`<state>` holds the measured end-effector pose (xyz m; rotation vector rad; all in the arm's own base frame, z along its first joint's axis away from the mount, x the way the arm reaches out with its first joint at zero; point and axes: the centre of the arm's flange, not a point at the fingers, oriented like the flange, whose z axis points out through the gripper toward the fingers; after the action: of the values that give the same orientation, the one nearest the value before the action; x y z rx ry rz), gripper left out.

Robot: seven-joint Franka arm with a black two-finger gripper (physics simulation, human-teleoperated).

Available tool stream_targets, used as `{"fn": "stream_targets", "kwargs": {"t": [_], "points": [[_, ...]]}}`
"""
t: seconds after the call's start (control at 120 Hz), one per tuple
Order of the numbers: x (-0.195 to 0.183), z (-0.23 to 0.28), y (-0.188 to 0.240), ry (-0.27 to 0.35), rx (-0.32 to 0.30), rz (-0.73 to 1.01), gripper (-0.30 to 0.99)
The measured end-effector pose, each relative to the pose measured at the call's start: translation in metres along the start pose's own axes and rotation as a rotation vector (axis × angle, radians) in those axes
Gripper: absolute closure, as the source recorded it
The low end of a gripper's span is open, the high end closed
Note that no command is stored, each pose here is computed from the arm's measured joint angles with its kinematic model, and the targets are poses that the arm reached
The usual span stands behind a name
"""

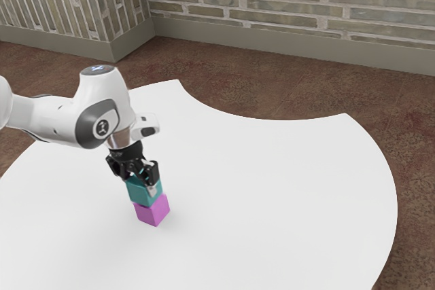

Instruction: Pick up the blue block with one arm, and put the blue block on the pink block with one arm

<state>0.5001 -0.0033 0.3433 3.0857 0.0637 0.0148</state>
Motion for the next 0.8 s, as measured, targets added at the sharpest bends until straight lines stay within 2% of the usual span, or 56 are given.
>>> {"fn": "stream_targets", "kwargs": {"t": [0.8], "points": [[0.0026,0.0016,-0.0024,0.011,-0.008,0.023,0.36]]}}
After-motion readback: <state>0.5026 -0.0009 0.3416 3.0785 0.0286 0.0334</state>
